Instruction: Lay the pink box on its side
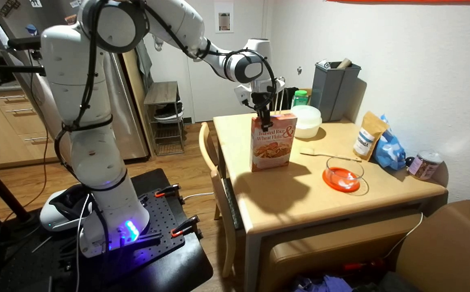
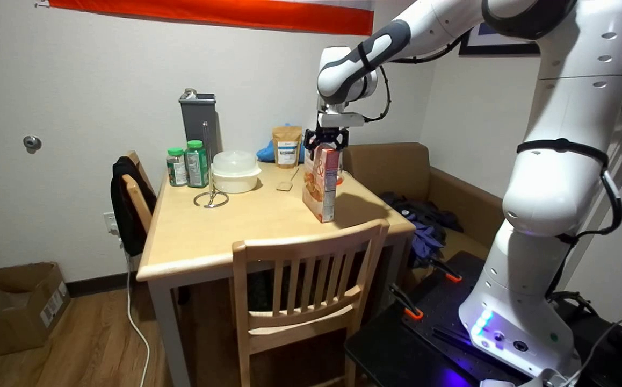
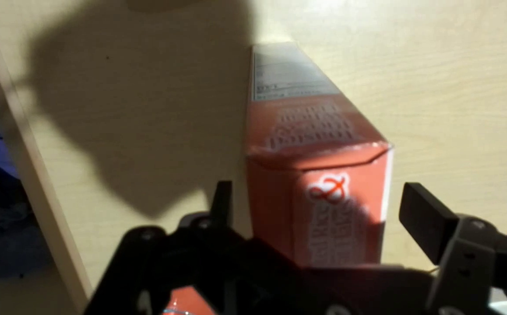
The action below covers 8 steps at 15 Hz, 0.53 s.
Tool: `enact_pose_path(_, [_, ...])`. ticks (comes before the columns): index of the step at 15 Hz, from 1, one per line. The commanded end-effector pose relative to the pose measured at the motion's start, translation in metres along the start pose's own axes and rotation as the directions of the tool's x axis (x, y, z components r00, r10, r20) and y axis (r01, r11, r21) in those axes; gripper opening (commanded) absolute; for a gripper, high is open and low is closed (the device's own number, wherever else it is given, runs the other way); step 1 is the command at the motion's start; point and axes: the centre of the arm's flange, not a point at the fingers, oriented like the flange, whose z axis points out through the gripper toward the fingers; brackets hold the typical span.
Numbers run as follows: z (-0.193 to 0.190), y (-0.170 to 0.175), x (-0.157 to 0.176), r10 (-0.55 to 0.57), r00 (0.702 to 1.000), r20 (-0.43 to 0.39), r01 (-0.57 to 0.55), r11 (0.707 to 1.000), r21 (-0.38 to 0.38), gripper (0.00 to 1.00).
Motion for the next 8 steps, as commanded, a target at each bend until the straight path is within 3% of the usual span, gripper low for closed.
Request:
enact_pose_path(1, [0.011,0.007,0.010,0.008,1.000,0.015,-0.008,1.000,0.014,0.68])
enact_pose_path(6, [-0.007,0.017,0.012,0.027,0.999,-0.046,-0.028,1.000,-0.009,0.29])
enact_pose_path(8, [-0.017,0.020,0.012,0.028,0.996,-0.080,-0.030,0.999,-0.019,0.23])
